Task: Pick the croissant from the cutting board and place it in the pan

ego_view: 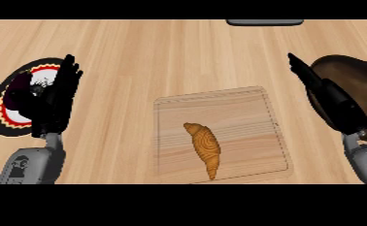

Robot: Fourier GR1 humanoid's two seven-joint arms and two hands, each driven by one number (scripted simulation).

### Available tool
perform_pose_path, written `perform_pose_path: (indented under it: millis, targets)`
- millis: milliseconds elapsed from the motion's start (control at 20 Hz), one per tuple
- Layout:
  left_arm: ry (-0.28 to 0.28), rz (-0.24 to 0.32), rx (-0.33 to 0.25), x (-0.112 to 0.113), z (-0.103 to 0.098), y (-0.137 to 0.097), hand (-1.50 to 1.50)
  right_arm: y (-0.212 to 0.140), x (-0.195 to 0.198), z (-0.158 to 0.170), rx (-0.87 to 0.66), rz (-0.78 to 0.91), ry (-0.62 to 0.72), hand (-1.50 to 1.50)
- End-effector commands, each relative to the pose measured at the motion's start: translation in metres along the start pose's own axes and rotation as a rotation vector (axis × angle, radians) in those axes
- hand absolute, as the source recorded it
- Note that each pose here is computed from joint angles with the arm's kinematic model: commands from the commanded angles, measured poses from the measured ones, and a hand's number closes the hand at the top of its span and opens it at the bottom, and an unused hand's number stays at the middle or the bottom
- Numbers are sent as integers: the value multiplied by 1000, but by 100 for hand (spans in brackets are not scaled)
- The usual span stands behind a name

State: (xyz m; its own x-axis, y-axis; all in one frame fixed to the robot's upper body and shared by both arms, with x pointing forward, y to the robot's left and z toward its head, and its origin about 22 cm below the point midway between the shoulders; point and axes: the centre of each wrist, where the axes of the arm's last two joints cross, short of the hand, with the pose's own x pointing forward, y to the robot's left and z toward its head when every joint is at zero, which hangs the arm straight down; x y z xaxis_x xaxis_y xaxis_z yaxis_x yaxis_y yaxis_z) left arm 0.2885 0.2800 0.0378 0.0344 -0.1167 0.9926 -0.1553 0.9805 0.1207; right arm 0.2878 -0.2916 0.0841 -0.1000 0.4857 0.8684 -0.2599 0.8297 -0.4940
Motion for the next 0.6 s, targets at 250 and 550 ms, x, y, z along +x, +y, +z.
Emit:
perform_pose_path:
  millis: [250,550]
  targets:
    - [-169,-49,-118,37,-14,-25,0,115,32,-29,827,-102,-250,150]
    - [-95,-36,-51,18,-12,-3,0,58,28,-40,522,145,-608,-150]
